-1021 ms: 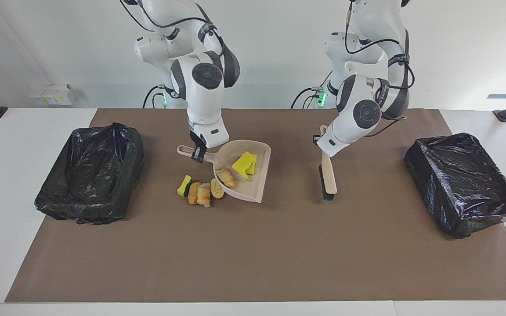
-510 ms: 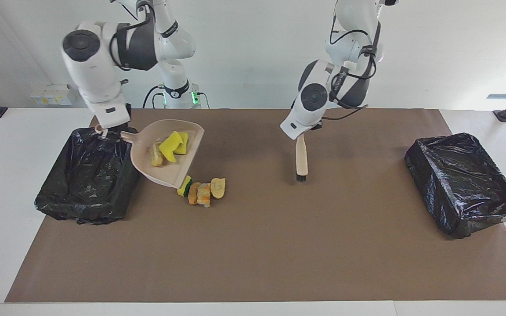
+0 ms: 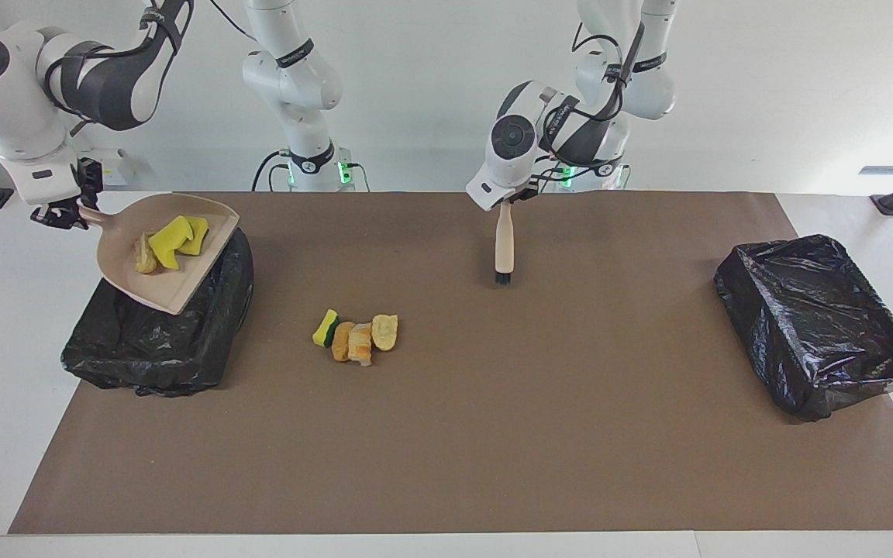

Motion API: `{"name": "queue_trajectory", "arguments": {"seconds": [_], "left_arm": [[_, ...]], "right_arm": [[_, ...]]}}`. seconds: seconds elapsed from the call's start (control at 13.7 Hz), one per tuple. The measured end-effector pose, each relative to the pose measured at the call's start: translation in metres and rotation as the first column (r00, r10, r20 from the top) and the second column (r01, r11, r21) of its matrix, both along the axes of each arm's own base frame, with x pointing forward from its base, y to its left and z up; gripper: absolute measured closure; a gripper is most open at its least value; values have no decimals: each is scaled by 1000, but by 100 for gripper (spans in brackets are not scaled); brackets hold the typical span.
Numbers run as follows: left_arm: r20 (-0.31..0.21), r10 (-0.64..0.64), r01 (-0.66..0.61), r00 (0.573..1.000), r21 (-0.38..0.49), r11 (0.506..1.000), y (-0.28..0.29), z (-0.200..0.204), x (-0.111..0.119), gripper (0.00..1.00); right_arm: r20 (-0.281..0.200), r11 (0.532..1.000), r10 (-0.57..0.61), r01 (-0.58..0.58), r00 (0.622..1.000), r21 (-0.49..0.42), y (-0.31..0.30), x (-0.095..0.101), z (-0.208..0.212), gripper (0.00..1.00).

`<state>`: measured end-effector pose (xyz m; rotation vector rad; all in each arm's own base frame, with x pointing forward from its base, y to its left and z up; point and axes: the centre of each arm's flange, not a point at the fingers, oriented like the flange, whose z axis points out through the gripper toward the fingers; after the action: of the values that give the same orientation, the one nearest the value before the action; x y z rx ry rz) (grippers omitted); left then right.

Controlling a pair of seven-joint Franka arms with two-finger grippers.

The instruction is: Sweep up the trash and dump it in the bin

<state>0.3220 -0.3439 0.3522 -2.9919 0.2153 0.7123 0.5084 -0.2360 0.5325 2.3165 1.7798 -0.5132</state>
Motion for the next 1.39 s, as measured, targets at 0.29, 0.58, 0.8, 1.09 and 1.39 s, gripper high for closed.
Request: {"name": "queue_trajectory", "arguments": {"seconds": [0.29,0.58,0.8,1.09,1.39], "left_arm": [[4,31,-31,1000,-42,999,-5,-14,-9,73],[19,68,-66,998,-70,995,4,11,9,30],[14,177,-175,984,-101,979,51,67,59,0],[68,289,-276,955,-151,949,118,134,117,0],[191,221,-189,956,-172,967,159,181,149,0]], "right_arm": [[-41,972,130,-135,991,-194,-11,13,-22,68],[-90,925,227,-243,970,-292,-16,20,-30,68],[-113,895,254,-277,961,-348,-21,21,-25,68],[-115,869,278,-300,954,-394,-32,21,-21,68],[-160,823,306,-345,938,-451,-31,24,-15,68]]}}
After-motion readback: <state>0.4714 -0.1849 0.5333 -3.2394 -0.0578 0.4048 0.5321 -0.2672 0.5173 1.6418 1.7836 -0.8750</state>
